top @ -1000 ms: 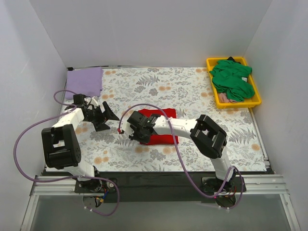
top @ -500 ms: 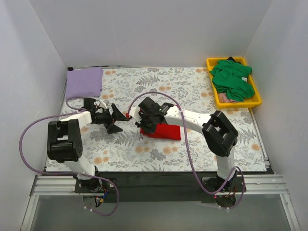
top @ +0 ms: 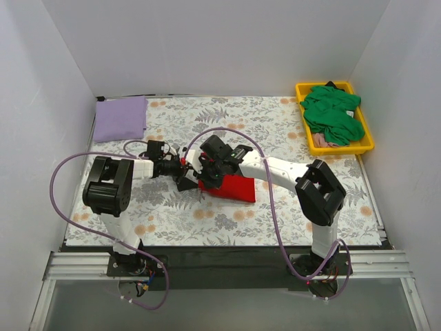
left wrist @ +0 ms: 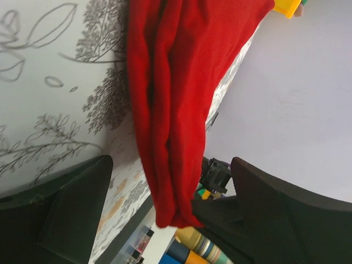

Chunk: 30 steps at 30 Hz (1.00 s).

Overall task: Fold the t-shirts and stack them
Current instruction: Neatly place the folded tshirt to the corner

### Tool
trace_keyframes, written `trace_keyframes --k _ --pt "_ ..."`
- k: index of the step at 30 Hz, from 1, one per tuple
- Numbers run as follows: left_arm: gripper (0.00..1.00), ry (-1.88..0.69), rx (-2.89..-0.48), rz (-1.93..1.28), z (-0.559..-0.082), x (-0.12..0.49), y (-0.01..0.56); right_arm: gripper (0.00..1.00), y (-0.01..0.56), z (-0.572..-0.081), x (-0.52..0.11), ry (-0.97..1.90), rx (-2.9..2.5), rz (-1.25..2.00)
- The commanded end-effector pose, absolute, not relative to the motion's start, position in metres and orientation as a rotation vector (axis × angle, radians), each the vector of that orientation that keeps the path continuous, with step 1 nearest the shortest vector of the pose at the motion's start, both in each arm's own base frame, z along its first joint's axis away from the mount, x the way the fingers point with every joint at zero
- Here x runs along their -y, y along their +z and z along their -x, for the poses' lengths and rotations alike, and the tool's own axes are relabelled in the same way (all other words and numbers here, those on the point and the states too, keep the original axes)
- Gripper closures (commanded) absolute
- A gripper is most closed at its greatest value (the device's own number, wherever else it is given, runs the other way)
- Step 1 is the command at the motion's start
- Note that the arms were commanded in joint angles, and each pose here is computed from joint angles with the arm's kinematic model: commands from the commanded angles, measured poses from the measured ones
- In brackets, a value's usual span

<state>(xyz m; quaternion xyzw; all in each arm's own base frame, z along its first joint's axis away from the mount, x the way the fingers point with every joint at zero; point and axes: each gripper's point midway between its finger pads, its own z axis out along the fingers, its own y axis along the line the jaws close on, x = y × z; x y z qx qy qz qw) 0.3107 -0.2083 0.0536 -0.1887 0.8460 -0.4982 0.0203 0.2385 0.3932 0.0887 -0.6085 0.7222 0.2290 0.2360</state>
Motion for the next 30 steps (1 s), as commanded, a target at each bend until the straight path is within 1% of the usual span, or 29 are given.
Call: trace_keyframes --k 1,4,5,8,10,11,13,14,15,16,17,18,19,20,21,22,23,24,25,26,27,28,30 --pt "0.12 -1.555 -2.570 0.609 -0.325 0.219 0.058 0.99 0.114 -0.242 -0.413 0.707 -1.914 1.626" --pt "0.12 -1.538 -2.579 0.647 -0.326 0.221 0.051 0.99 0.117 -0.241 -0.419 0.734 -1.910 1.618" --pt "0.18 -1.532 -2.582 0.663 -0.328 0.220 0.047 0.99 0.117 -0.240 -0.421 0.745 -1.914 1.618" --pt "0.42 -1.528 -2.569 0.679 -0.333 0.222 0.045 0.99 0.118 -0.236 -0.427 0.780 -1.913 1.616" --pt "0.46 -1.536 -2.560 0.678 -0.336 0.224 0.047 0.99 0.117 -0.235 -0.431 0.774 -1.912 1.618" --pt "0.55 -1.540 -2.551 0.666 -0.340 0.225 0.050 0.99 0.115 -0.235 -0.431 0.773 -1.919 1.619" --pt "0.66 -1.506 -2.554 0.631 -0.344 0.223 0.049 0.99 0.116 -0.237 -0.433 0.775 -1.917 1.610" --pt "0.78 -1.448 -2.583 0.658 -0.345 0.220 0.042 0.99 0.116 -0.237 -0.434 0.781 -1.923 1.602" --pt "0.95 -1.413 -2.581 0.635 -0.353 0.219 0.044 0.99 0.117 -0.236 -0.436 0.793 -1.922 1.603" --pt "1.00 -1.362 -2.618 0.620 -0.351 0.215 0.040 0.99 0.120 -0.236 -0.440 0.808 -1.924 1.592" --pt "1.00 -1.299 -2.632 0.599 -0.354 0.211 0.036 0.82 0.121 -0.235 -0.440 0.815 -1.925 1.591" --pt "1.00 -1.252 -2.620 0.549 -0.366 0.210 0.043 0.70 0.123 -0.234 -0.441 0.824 -1.924 1.595" --pt "1.00 -1.199 -2.638 0.519 -0.368 0.206 0.042 0.61 0.123 -0.235 -0.437 0.818 -1.938 1.596" --pt "1.00 -1.123 -2.691 0.418 -0.361 0.198 0.035 0.48 0.128 -0.235 -0.434 0.818 -1.937 1.588" --pt "1.00 -1.016 -2.708 0.381 -0.367 0.189 0.031 0.42 0.129 -0.238 -0.429 0.815 -1.945 1.577" --pt "1.00 -0.956 -2.698 0.292 -0.380 0.185 0.039 0.38 0.131 -0.248 -0.420 0.805 -1.964 1.550" --pt "1.00 -0.880 -2.750 0.255 -0.376 0.177 0.034 0.35 0.139 -0.253 -0.413 0.796 -1.962 1.525" --pt "1.00 -0.732 -2.749 0.123 -0.383 0.161 0.028 0.25 0.136 -0.257 -0.404 0.785 -1.984 1.513" --pt "1.00 -0.656 -2.724 0.061 -0.400 0.155 0.033 0.17 0.137 -0.269 -0.392 0.769 -2.007 1.474" --pt "1.00 -0.583 -2.740 0.018 -0.403 0.147 0.033 0.13 0.143 -0.274 -0.383 0.760 -2.010 1.448" --pt "1.00 -0.513 -2.717 -0.085 -0.413 0.136 0.035 0.11 0.139 -0.277 -0.372 0.753 -2.038 1.431" --pt "1.00 -0.420 -2.676 -0.116 -0.434 0.127 0.047 0.03 0.140 -0.287 -0.359 0.740 -2.062 1.391" --pt "1.00 -0.314 -2.611 -0.201 -0.457 0.109 0.059 0.02 0.140 -0.297 -0.339 0.709 -2.087 1.351"
